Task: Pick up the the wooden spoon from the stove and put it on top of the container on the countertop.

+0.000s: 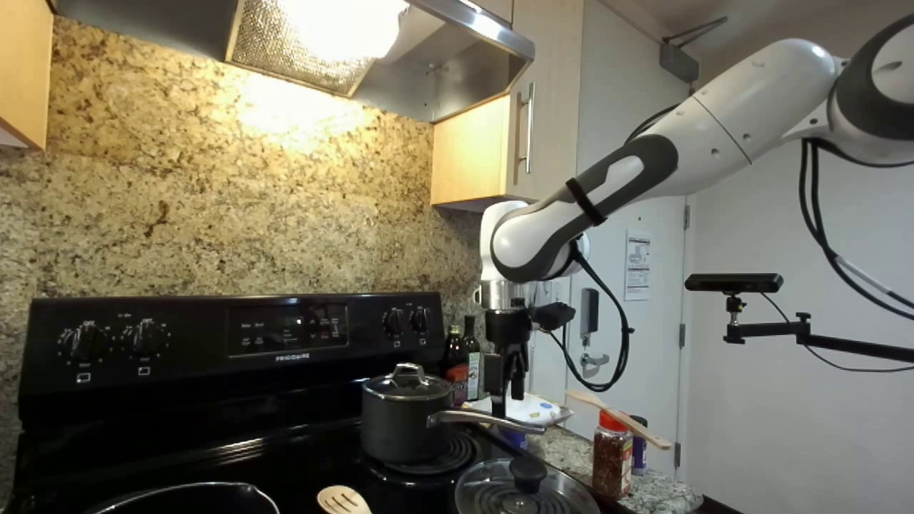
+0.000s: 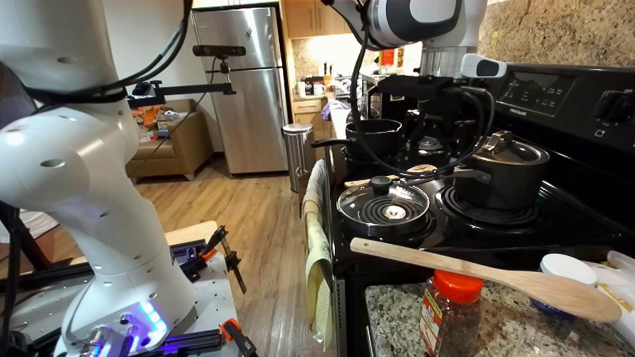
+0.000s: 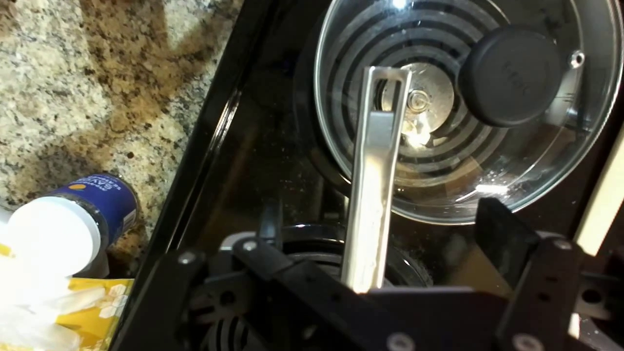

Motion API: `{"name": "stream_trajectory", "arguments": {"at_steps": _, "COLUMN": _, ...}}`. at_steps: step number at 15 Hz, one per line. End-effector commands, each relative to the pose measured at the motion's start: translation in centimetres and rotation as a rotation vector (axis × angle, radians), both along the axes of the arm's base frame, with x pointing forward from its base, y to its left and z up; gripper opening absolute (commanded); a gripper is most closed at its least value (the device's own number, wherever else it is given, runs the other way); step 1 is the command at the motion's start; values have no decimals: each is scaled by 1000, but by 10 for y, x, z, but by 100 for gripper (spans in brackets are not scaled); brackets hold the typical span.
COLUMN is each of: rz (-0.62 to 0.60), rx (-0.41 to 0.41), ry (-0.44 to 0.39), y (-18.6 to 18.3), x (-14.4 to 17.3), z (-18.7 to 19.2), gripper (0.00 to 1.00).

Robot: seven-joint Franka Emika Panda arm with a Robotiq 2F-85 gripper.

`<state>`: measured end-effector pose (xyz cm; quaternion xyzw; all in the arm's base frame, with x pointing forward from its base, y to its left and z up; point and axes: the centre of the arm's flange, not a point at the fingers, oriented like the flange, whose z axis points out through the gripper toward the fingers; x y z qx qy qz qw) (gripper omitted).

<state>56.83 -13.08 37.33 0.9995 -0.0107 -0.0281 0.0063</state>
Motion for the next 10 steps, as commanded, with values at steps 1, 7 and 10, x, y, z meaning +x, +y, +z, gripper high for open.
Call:
{"name": "stream_trajectory", "arguments": {"at_steps": 1, "rz": 20, "rx": 43, "ry": 7, "y": -5, "x": 13, "z": -8, "gripper": 100}}
{"name": "stream_trajectory", "arguments": {"at_steps": 7, "rz": 20, "rx": 48, "ry": 12, "y": -7, "x": 21, "z": -4, "gripper": 97}}
{"name": "stream_trajectory", "arguments": {"at_steps": 10, "rz": 21, "rx": 49, "ry": 16, "y": -8, "x": 24, "z": 0, "gripper": 68}}
